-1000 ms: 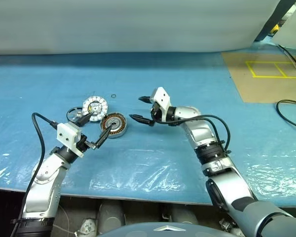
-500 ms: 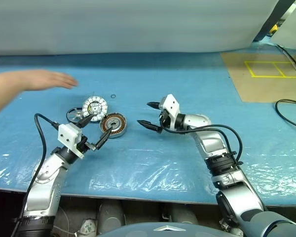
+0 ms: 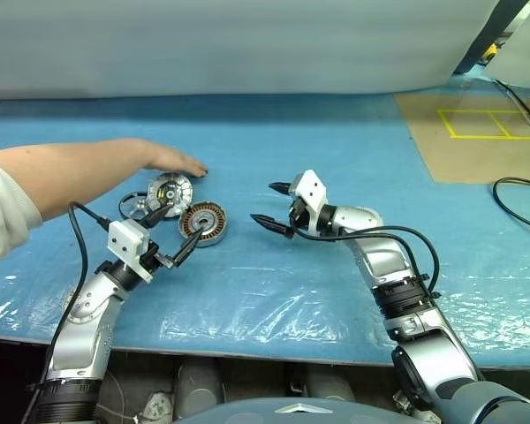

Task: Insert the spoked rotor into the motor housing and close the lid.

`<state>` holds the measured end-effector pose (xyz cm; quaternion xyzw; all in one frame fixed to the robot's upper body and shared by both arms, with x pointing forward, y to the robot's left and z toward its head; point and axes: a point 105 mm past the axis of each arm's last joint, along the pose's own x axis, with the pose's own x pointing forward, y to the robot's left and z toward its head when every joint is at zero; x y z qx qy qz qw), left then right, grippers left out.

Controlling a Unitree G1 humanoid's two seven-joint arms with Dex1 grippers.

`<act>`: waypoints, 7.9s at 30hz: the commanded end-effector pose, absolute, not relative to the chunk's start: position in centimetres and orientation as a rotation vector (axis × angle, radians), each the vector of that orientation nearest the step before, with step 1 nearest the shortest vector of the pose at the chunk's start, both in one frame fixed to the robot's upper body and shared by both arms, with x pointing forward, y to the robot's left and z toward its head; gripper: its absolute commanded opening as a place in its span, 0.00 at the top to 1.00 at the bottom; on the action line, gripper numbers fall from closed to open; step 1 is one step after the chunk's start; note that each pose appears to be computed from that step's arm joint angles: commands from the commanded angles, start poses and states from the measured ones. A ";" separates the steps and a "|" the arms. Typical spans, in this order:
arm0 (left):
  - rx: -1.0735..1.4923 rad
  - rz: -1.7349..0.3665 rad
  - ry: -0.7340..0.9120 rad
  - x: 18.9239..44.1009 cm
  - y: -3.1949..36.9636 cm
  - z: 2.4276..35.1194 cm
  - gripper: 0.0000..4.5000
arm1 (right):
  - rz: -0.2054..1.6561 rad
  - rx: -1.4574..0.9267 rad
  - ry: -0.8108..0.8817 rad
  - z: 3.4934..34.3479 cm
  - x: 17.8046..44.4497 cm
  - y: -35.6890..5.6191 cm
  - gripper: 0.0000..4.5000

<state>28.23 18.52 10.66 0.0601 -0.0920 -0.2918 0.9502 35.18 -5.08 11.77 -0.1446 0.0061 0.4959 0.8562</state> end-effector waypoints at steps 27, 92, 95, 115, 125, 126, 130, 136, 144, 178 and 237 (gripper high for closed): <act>0.132 -0.554 -0.226 27.2 18.5 11.0 0.00 | 1.015 -0.433 0.135 9.6 37.7 -2.9 0.01; 0.136 -0.438 -0.176 23.2 20.5 11.4 0.00 | 1.363 -0.407 0.116 13.1 36.4 7.1 0.86; 0.135 -0.432 -0.175 23.1 20.6 11.2 0.00 | 1.371 -0.423 0.127 12.9 36.5 7.5 0.86; 0.139 -0.425 -0.175 23.1 21.1 10.6 0.00 | 1.402 -0.499 0.209 10.0 36.0 7.2 0.86; 0.141 -0.437 -0.180 23.5 20.9 10.8 0.00 | 1.402 -0.508 0.227 9.6 35.9 7.1 0.86; 0.141 -0.438 -0.180 23.5 20.9 10.8 0.00 | 1.402 -0.509 0.230 9.5 35.9 7.1 0.86; 0.141 -0.442 -0.179 23.5 20.9 10.7 0.00 | 1.400 -0.518 0.235 9.6 36.0 6.8 0.86; 0.142 -0.451 -0.181 23.7 20.7 10.7 0.00 | 1.397 -0.525 0.240 9.5 36.0 6.6 0.86; 0.145 -0.456 -0.183 23.8 20.5 11.0 0.00 | 1.399 -0.531 0.260 9.1 35.8 6.3 0.86; 0.149 -0.464 -0.173 24.5 20.3 10.7 0.00 | 1.301 -0.325 0.185 10.0 36.5 8.1 1.00; 0.540 -0.596 0.130 35.3 32.3 16.2 0.00 | 1.261 -0.295 -0.030 14.8 37.1 5.1 1.00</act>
